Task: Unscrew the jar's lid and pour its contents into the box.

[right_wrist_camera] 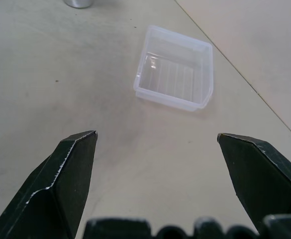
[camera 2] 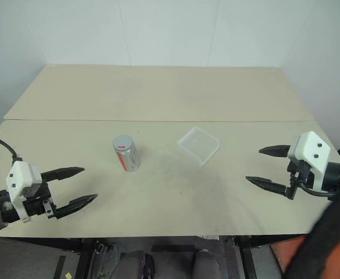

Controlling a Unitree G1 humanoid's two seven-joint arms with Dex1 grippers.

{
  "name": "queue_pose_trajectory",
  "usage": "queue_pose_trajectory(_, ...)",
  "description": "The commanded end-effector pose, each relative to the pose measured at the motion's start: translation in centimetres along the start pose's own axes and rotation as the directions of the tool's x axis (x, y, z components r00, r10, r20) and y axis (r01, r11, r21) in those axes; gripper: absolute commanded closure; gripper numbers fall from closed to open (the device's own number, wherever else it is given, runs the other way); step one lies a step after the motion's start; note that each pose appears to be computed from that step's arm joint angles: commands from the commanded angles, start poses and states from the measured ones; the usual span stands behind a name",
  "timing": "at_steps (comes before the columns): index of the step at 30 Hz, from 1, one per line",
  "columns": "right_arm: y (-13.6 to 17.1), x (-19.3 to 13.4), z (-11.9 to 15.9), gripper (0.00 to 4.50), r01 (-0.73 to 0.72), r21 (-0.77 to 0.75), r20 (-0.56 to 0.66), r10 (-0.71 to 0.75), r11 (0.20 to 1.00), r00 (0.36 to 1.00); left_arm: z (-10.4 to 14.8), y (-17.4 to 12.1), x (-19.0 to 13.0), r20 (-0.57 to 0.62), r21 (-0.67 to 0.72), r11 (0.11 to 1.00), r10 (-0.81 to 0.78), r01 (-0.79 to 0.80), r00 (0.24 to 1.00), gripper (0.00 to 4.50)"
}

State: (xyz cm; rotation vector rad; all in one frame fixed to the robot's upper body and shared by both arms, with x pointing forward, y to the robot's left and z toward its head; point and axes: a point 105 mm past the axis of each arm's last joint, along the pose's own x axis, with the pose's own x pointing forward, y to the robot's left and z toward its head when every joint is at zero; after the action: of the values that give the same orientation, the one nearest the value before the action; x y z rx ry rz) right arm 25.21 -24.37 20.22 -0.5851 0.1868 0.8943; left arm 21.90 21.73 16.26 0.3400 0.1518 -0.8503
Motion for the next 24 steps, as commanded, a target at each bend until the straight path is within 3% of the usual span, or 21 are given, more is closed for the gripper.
queue_pose_trajectory(1, -0.3, -0.2, 1.2, 0.02, 0.018, -0.061, 0.026, -0.016, 0.998, 1.000, 0.1, 0.1, -0.3, 0.003, 0.041, 0.999, 0.022, -0.022, 1.000, 0.00)
queue_pose_trajectory(11, -0.6, -0.1, 1.6, 0.02, 0.014, -0.076, 0.029, -0.012, 0.997, 1.000, -0.7, 0.1, -0.1, 0.015, 0.046, 0.998, 0.046, -0.047, 0.999, 0.00)
queue_pose_trajectory(17, -0.5, 0.5, 1.7, 0.02, 0.015, -0.082, 0.045, -0.012, 0.997, 0.999, -0.3, 1.0, 1.7, 0.124, 0.040, 0.978, 0.196, -0.203, 0.973, 0.00)
queue_pose_trajectory(24, -1.1, 1.8, 2.5, 0.02, 0.035, -0.089, 0.102, -0.026, 0.995, 0.994, -1.0, 0.0, 3.8, 0.198, -0.003, 0.967, 0.250, -0.254, 0.948, 0.00)
